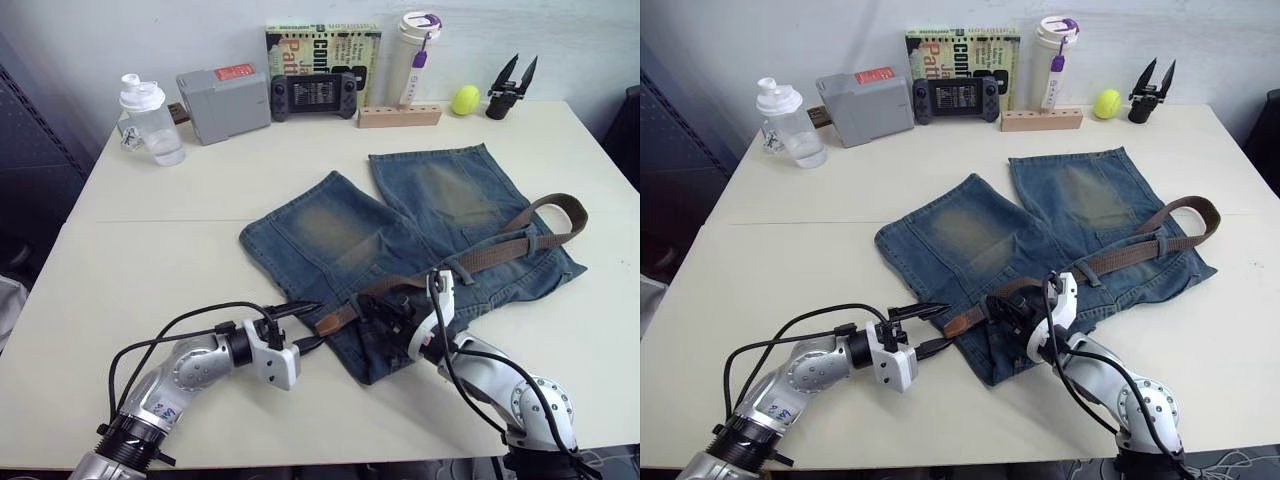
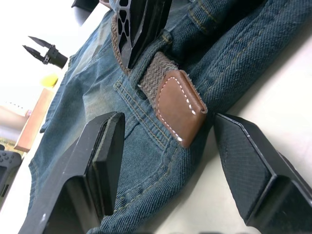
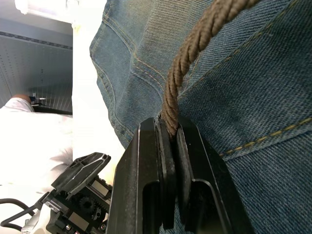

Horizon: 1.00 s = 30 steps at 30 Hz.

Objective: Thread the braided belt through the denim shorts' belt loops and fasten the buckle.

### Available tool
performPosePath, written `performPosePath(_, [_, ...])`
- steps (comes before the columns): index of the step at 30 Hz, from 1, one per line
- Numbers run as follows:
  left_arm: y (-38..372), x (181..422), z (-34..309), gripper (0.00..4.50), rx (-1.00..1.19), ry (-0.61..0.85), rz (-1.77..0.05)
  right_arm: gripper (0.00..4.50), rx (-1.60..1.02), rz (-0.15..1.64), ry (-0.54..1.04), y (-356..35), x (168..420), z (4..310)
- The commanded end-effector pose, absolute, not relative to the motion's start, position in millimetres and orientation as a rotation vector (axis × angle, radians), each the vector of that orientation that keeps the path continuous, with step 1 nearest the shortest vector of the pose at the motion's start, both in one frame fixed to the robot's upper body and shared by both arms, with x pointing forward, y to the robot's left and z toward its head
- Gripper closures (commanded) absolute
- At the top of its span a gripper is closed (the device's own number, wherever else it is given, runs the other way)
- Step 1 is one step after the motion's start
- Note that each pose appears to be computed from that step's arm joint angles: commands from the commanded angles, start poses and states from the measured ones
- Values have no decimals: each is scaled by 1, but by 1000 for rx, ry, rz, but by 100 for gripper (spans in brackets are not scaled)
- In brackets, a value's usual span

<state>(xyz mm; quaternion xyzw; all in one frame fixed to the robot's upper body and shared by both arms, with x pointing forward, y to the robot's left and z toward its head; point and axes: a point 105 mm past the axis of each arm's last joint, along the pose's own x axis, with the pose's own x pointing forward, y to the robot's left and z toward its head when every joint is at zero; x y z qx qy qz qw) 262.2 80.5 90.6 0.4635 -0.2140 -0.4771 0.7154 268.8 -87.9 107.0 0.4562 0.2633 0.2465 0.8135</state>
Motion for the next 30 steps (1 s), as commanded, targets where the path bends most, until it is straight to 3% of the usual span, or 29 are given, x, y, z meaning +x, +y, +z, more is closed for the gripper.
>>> performPosePath(1, [77,265,102,131,983,-503,-1019,450,979,557,609,-78,260,100])
performPosePath(16, [77,274,121,131,894,-533,-939,450,974,558,612,-76,257,98])
performPosePath(30, [90,264,140,131,831,-533,-990,450,972,557,613,-76,257,96])
